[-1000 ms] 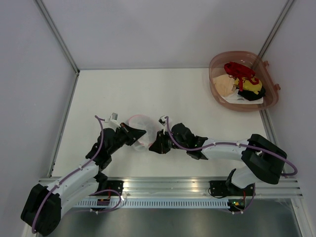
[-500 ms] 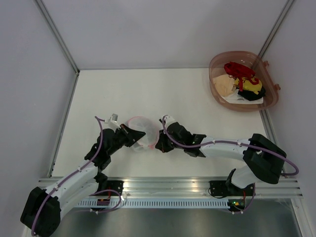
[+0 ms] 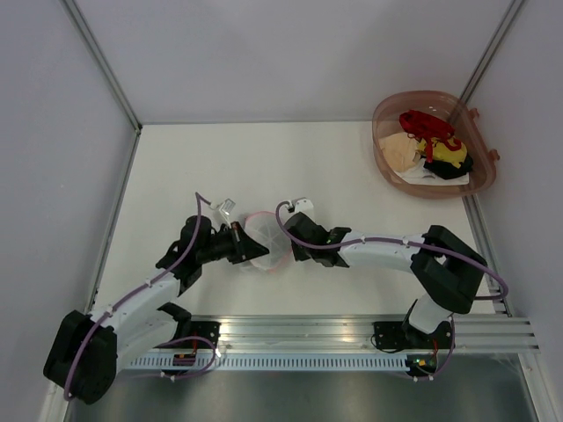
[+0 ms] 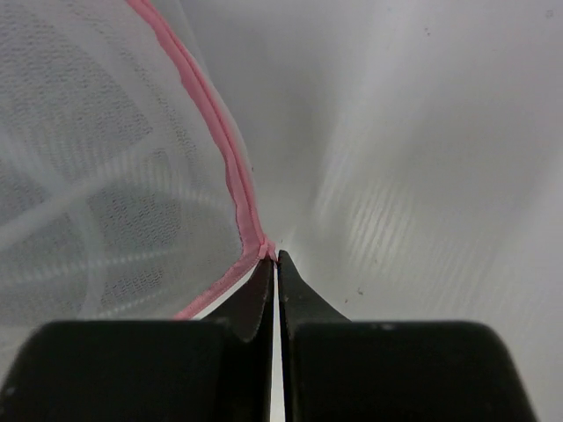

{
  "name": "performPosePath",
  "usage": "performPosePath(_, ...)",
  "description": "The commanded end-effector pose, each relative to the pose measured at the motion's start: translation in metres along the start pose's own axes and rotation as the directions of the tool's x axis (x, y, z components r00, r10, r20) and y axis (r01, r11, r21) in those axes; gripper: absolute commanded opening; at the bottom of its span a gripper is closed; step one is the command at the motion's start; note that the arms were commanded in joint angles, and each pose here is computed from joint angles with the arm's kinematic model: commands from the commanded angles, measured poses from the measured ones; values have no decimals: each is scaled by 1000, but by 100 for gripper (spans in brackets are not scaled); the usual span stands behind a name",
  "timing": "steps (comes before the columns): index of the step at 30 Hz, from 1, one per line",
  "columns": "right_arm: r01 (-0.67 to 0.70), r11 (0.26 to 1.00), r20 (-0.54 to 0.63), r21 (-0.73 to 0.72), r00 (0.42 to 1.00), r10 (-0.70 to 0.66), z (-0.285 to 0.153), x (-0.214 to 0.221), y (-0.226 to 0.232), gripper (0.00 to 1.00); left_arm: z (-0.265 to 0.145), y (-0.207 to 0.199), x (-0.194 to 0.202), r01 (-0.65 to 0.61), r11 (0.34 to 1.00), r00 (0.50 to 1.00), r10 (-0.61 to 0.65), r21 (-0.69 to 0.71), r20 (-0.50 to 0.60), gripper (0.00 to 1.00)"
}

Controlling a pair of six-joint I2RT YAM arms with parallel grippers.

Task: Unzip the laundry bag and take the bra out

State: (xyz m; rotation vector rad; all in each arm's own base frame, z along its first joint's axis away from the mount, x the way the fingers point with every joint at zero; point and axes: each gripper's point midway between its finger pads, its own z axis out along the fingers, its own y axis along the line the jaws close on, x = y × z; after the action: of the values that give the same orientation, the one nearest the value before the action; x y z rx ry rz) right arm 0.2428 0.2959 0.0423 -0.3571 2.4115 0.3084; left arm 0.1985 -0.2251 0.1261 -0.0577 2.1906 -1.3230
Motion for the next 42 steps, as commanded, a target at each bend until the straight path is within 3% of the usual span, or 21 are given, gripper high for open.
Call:
performPosePath(1, 72, 964, 8, 255, 997, -77, 7, -9, -60, 0, -4, -16, 28, -92, 986, 968, 122, 141, -218, 2)
performPosePath(3, 73, 950, 23, 303, 996, -83, 6, -16, -70, 1, -3, -17, 33, -107, 981, 948, 150, 160, -283, 2)
performPosePath(6, 57, 941, 58, 333, 995, -81, -2, -29, -79, 0, 5, 4, 42, -53, 997, 914, 71, 56, -399, 2)
performPosePath(10, 44, 930, 102, 364, 991, -87, -18, -40, -89, 1, 17, 16, 36, -53, 999, 915, 47, -2, -401, 2)
performPosePath(12, 32, 929, 110, 369, 991, -78, -26, -41, -93, 1, 25, 16, 15, -93, 995, 938, 73, -43, -338, 6)
performPosePath(14, 14, 933, 125, 359, 990, -63, -34, -43, -95, 1, 33, 13, -7, -138, 988, 955, 113, -72, -273, 37)
performPosePath(15, 15, 933, 117, 360, 991, -61, -37, -39, -96, 0, 37, 21, -22, -162, 977, 968, 130, -136, -217, 66)
performPosePath(16, 9, 934, 119, 357, 991, -55, -40, -38, -97, 0, 40, 20, -35, -174, 971, 973, 145, -163, -177, 79)
performPosePath(19, -28, 943, 131, 331, 991, -16, -50, -34, -97, 0, 43, 18, -63, -174, 957, 984, 158, -230, -85, 98)
performPosePath(22, -58, 952, 119, 301, 993, 22, -54, -25, -95, 0, 34, 16, -70, -126, 956, 992, 128, -264, -9, 99)
performPosePath(25, -67, 981, 61, 180, 997, 57, -50, -11, -75, 0, 16, 20, -56, -59, 959, 997, 73, -279, 39, 99)
performPosePath(26, -64, 996, 0, 56, 998, 64, -49, -1, -52, 0, 11, 20, -51, -22, 962, 998, 38, -273, 56, 99)
performPosePath(28, -55, 989, -13, -140, 998, 53, -50, 2, -18, 0, 2, 32, -29, 30, 958, 999, -18, -284, 44, 100)
performPosePath(30, -53, 911, -38, -410, 998, 41, -62, 7, 31, 1, -7, 22, -19, 72, 971, 997, -62, -229, 50, 99)
performPosePath(32, -60, 825, -52, -562, 998, 37, -75, 9, 63, 0, -13, 20, -7, 118, 972, 993, -112, -202, 42, 100)
performPosePath(33, -53, 742, -44, -668, 999, 32, -88, 5, 84, 0, -14, 15, 0, 128, 976, 992, -127, -175, 17, 99)
performPosePath(36, -56, 622, -30, -781, 998, 53, -102, -6, 114, 1, -15, 6, 10, 164, 978, 985, -169, -132, -27, 99)
performPosePath(38, -64, 579, -28, -813, 997, 70, -102, -13, 128, 0, -14, 3, 14, 181, 976, 981, -188, -117, -49, 100)
performPosePath(42, -75, 570, -49, -818, 997, 61, -88, -13, 141, 0, -12, 9, 14, 202, 970, 978, -208, -136, -30, 99)
